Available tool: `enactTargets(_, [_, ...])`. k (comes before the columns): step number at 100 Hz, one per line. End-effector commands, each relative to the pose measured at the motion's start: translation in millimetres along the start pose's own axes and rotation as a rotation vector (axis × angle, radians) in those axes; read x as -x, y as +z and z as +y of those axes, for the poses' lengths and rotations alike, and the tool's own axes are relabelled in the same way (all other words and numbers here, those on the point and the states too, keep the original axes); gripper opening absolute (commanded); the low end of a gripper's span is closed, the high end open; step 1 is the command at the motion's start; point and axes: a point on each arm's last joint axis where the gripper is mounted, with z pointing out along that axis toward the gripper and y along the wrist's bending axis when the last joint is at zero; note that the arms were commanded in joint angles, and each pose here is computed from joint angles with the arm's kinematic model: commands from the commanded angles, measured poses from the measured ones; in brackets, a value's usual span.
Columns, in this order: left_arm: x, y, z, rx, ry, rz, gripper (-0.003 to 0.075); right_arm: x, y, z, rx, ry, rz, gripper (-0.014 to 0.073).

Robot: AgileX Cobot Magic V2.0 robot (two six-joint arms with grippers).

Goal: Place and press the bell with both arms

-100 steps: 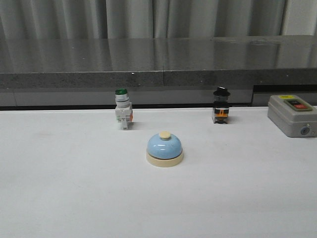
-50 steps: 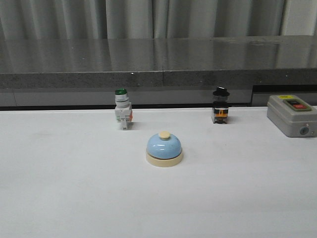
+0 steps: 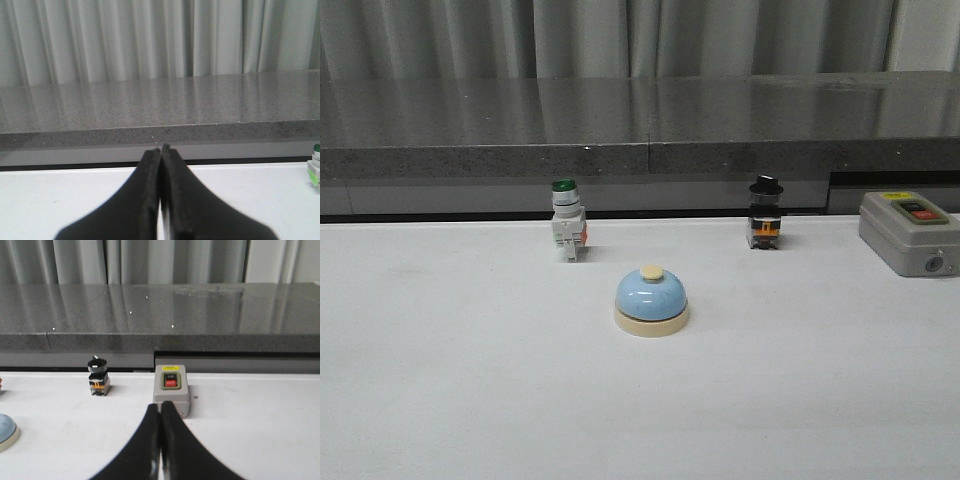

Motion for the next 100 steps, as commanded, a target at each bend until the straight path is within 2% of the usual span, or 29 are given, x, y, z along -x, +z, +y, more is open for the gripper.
enactTargets(1, [-5.5,-1.6,-0.6,-0.004,-0.014,-0.068,-0.0020,7.6,-1.4,-0.4,-0.007,-0.005,-0.117,-0.0060])
enactTargets(8, [-5.5,-1.6,-0.6,-0.004,-0.014,-0.068,-0.0020,0.7,-0.1,-0.6,-0.007,-0.005,-0.103,-0.0060])
enactTargets(100, [-5.5,-1.6,-0.6,-0.004,-0.014,-0.068,-0.0020,1.4,-0.2,-0.6,-0.007,-0.005,-0.116,-0.0060])
